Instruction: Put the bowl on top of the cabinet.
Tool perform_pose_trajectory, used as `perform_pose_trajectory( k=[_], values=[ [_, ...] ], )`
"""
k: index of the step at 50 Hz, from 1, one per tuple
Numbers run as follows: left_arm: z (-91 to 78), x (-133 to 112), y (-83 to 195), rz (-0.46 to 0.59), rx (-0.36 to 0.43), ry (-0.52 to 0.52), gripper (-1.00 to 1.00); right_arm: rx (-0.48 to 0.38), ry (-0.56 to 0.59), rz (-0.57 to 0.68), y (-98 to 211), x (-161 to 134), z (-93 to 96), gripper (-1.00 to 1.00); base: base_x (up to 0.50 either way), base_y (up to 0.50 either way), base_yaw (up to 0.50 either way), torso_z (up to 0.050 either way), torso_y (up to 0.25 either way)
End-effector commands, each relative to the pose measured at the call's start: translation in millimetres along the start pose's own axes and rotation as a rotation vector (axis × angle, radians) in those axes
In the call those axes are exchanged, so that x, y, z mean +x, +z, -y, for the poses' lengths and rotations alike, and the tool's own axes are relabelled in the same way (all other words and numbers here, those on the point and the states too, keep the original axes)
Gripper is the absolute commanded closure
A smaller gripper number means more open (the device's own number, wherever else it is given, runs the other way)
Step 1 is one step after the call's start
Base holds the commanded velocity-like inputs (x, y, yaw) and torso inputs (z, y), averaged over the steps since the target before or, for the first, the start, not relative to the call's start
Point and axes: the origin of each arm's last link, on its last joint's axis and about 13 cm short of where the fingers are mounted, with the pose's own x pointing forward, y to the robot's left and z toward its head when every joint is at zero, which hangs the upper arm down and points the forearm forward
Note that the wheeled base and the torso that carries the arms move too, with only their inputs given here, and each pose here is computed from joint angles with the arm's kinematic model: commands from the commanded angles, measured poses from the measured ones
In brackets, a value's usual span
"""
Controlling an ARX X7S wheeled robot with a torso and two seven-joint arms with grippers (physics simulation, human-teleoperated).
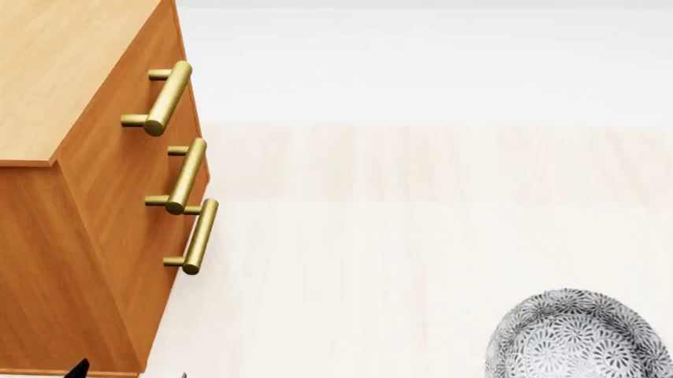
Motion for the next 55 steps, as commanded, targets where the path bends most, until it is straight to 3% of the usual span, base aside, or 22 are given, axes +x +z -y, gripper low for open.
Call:
perform_pose_trajectory(
  k=[1,10,23,35,47,55],
  values=[
    [-0.1,0.1,0.0,0.0,0.0,0.001,-1.0,0.002,-0.041,-0.025,-6.3,-0.3,6.9,1.0,0.0,0.0,0.0,0.0,0.0],
    [0.1,0.7,-0.5,-0.004,-0.003,-0.003,-1.0,-0.065,-0.048,0.02,-6.2,-2.0,-0.6,1.0,0.0,0.0,0.0,0.0,0.0],
    [0.4,1.3,-2.1,-0.008,-0.003,-0.005,-1.0,-0.166,0.118,0.202,15.3,-24.7,-35.1,1.0,0.0,0.0,0.0,0.0,0.0],
    [0.0,1.3,-2.1,-0.008,-0.005,-0.003,-1.0,-0.202,0.174,0.288,23.3,-43.4,-42.9,1.0,0.0,0.0,0.0,0.0,0.0],
    [-1.1,1.9,-1.4,-0.007,-0.002,-0.001,-1.0,-0.319,0.199,0.333,33.2,-39.7,-68.6,1.0,0.0,0.0,0.0,0.0,0.0],
    [-4.9,-2.8,18.9,0.058,0.027,0.006,-1.0,-0.395,0.225,0.354,44.7,-29.0,-95.6,1.0,0.0,0.0,0.0,0.0,0.0]
  ],
)
